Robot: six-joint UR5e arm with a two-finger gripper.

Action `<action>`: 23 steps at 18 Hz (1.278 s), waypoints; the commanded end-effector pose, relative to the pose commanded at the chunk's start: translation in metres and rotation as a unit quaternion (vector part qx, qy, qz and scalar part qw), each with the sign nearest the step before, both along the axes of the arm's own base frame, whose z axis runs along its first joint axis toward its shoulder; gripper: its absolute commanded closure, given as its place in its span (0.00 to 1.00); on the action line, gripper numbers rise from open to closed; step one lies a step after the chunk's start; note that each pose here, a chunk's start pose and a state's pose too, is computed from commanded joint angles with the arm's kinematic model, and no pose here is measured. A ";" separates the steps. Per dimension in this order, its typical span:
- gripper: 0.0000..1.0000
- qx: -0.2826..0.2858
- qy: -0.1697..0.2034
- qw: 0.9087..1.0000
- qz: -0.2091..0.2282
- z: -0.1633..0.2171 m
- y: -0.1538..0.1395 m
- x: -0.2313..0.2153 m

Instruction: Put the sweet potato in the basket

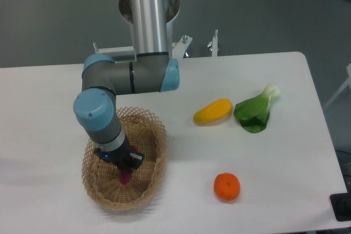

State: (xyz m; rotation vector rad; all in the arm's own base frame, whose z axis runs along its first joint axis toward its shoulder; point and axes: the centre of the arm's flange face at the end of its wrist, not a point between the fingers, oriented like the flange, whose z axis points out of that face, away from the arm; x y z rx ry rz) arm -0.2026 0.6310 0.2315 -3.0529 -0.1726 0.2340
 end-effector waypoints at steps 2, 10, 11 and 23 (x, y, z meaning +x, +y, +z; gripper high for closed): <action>0.00 0.005 0.006 1.000 0.001 0.008 0.001 -0.002; 0.00 0.068 0.071 0.995 0.025 0.114 -0.002 -0.043; 0.00 0.067 0.086 0.994 0.024 0.128 -0.007 -0.061; 0.00 -0.010 0.092 0.987 -0.129 0.223 -0.153 -0.204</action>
